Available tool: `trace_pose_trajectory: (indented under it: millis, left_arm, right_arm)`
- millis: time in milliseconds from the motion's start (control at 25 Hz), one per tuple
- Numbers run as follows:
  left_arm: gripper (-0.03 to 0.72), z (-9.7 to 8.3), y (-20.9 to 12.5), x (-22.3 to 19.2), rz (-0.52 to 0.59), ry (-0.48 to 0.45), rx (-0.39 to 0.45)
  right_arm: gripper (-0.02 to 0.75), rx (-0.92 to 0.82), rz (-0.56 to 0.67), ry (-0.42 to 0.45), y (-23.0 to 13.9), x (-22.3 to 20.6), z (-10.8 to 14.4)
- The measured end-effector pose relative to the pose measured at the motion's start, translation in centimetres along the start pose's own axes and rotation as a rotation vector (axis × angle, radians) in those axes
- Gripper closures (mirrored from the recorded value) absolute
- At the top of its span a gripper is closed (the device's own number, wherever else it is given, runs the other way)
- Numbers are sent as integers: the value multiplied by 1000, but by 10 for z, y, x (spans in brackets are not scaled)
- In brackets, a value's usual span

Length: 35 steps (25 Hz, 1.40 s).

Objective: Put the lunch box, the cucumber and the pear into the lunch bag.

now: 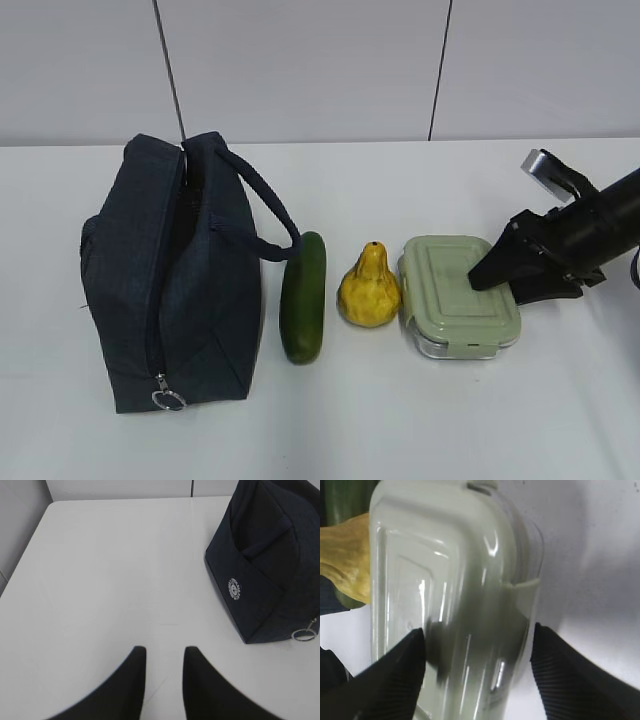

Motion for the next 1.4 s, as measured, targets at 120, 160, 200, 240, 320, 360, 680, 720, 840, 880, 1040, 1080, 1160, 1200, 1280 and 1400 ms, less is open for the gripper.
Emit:
trace_pose_trajectory:
  millis: [120,160,200,240,320,360,680,720,840,880,1040,1080,1160,1200,1280,1400]
  left_arm:
    - [538,0,0,0,0,0,0]
    - [538,0,0,0,0,0,0]
    - [538,0,0,0,0,0,0]
    - [538,0,0,0,0,0,0]
    - [538,0,0,0,0,0,0]
    - [538,0,0,0,0,0,0]
    - [538,0,0,0,0,0,0]
    - [538,0,0,0,0,0,0]
    - [538,0,0,0,0,0,0]
    - [538,0,0,0,0,0,0]
    - [538,0,0,0,0,0,0]
    - [538,0,0,0,0,0,0]
    - [538,0,0,0,0,0,0]
    - [538,0,0,0,0,0,0]
    - [538,0,0,0,0,0,0]
    - [538,0,0,0,0,0,0]
  right_arm:
    - [219,-4,-13,13,2,-1,1]
    - [219,-4,-13,14,2,-1,1]
    - [219,-3,-12,15,2,-2,1]
    - [219,-2,-12,15,1,-2,0]
    - [219,0,-12,15,1,-2,0]
    - [220,2,-12,15,1,-2,0]
    - [337,4,-6,20,1,-2,1]
    - [351,3,-5,25,1,-2,2]
    - [370,5,-3,27,1,-2,2]
    - [370,5,-3,27,1,-2,2]
    - [372,6,-3,29,1,-2,2]
    - [372,7,-3,29,1,-1,2]
    - [372,8,-1,29,1,-1,3]
    - [372,8,0,31,1,-1,3]
    - [373,9,3,32,0,-1,3]
    - [389,9,3,33,0,-1,3]
Point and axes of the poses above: a point on each arm's last joint axis where the gripper is mounted, x pointing back along that axis away from the gripper, z along the wrist's bending axis when the last joint is at zero, y = z × x, the point moved 3 cm from there along -x, pointing out along that axis toward the gripper, and after that the axes turned 1 degree about x, right-handed, at the moved point
